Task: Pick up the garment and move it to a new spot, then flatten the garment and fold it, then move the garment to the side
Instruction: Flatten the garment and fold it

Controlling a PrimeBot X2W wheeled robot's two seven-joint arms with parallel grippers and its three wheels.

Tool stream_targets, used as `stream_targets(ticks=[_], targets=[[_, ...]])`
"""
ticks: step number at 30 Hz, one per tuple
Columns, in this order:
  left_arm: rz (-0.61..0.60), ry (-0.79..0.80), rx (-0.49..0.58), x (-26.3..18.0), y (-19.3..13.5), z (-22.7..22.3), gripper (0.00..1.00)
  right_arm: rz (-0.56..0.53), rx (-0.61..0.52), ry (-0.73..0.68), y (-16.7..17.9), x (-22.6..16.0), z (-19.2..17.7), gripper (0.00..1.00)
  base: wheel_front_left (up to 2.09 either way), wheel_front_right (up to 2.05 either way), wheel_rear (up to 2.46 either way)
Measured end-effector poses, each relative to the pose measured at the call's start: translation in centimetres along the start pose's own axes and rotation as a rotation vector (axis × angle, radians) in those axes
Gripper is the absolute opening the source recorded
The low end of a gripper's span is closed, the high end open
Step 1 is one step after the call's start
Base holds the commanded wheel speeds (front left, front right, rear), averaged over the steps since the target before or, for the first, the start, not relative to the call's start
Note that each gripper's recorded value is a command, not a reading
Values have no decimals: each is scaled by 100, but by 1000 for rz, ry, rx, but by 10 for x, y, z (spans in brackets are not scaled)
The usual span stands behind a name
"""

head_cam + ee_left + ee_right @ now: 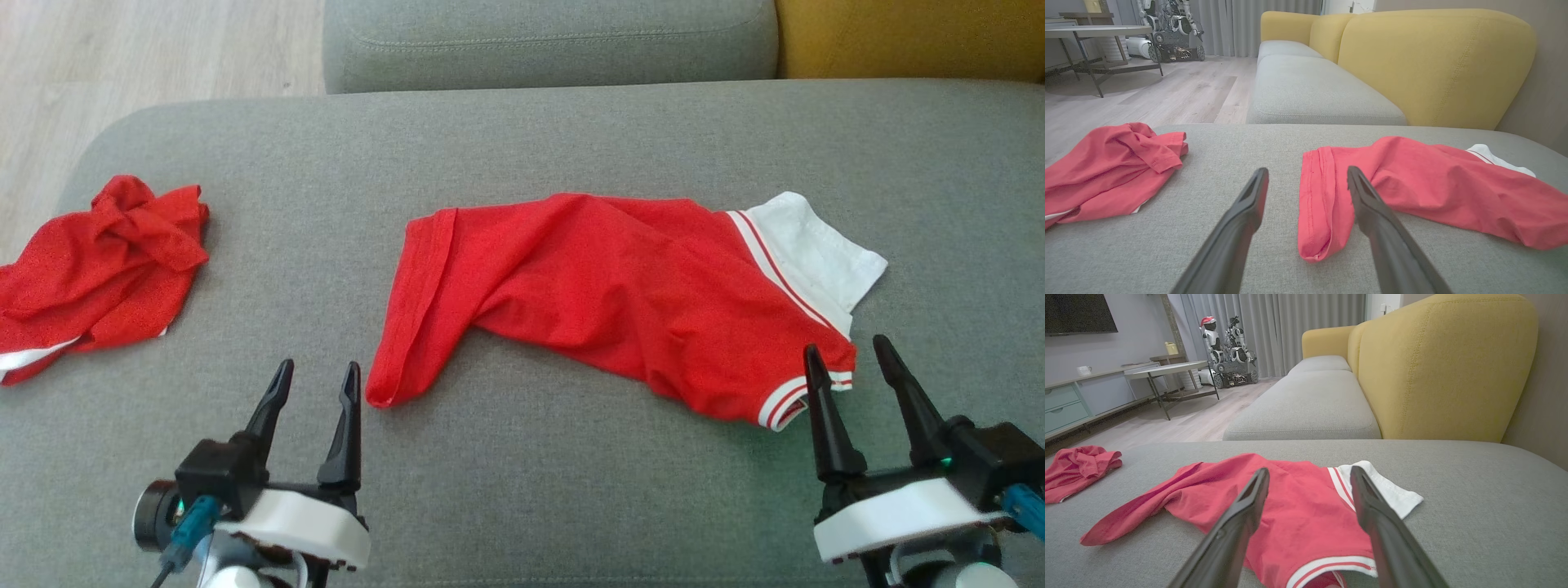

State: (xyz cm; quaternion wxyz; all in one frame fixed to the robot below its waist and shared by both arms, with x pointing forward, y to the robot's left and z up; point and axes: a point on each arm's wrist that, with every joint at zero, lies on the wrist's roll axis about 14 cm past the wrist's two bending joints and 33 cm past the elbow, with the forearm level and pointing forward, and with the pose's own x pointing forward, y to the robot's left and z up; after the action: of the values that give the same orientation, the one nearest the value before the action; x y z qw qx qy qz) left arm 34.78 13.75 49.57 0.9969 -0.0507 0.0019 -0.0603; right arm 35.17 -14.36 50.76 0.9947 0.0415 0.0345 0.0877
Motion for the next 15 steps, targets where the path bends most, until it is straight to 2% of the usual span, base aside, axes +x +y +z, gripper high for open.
stream_targets(ticks=[11,15], targets=[[4,7,-2,0,1,-2,100,11,5,13,3,3,-4,100,0,0,0],[8,15,-3,1,2,-5,100,15,16,83,4,4,-20,100,0,0,0]])
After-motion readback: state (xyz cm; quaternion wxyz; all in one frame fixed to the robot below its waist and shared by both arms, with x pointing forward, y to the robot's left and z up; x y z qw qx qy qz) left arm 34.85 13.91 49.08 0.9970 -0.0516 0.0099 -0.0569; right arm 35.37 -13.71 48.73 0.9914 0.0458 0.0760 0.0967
